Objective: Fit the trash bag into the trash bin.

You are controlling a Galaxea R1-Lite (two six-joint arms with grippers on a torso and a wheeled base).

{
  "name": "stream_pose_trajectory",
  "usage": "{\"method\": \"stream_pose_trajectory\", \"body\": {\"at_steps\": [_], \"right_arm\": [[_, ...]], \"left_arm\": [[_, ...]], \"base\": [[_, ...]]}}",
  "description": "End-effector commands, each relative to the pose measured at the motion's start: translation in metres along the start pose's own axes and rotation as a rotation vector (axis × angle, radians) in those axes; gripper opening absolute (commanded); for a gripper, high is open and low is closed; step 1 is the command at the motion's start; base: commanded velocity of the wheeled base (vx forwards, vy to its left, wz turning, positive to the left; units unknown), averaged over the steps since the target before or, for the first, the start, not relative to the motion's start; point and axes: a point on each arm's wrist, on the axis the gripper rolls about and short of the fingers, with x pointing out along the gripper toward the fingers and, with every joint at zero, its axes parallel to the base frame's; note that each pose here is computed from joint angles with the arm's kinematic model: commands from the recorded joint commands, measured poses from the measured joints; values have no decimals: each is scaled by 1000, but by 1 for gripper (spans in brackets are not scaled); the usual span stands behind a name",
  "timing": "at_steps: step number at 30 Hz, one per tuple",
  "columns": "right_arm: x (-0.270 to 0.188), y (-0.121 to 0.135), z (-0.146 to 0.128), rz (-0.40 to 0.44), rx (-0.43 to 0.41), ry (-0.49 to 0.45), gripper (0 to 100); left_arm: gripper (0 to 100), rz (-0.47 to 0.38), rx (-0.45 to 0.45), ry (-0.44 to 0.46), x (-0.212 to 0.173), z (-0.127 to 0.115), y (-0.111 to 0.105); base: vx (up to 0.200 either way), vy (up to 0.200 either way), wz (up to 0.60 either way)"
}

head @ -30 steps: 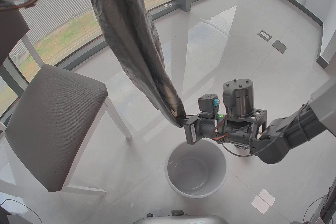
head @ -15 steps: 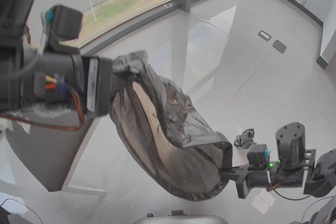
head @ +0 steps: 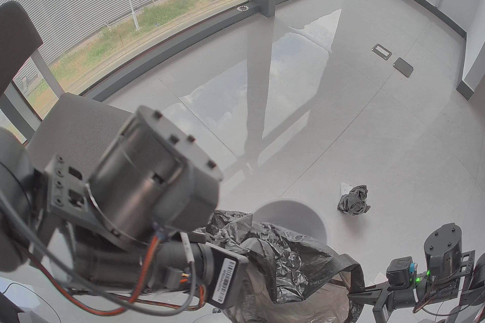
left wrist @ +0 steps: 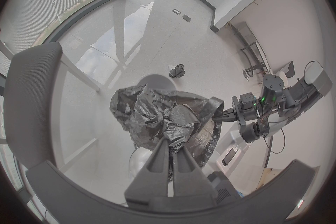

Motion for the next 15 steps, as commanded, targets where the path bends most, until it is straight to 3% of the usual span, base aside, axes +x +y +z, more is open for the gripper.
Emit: {"method": "stream_pose_trajectory", "body": {"at_steps": [1, 4, 10, 15], "right_arm": [[16, -7, -6, -19, 33, 96, 0], [24, -14, -2, -38, 58, 102, 0], [31, -26, -3, -75, 100, 130, 0], [41, -42, -1, -122, 144, 124, 0]], "left_arm": [[0, 46, -50, 44, 48, 5, 14], [0, 75, -89, 35, 70, 17, 23], [0, 50, -125, 62, 92, 29, 31], [0, 54, -168, 21, 116, 50, 43]], "base": [[0, 0, 0], [0, 0, 0], [0, 0, 0], [0, 0, 0]]}}
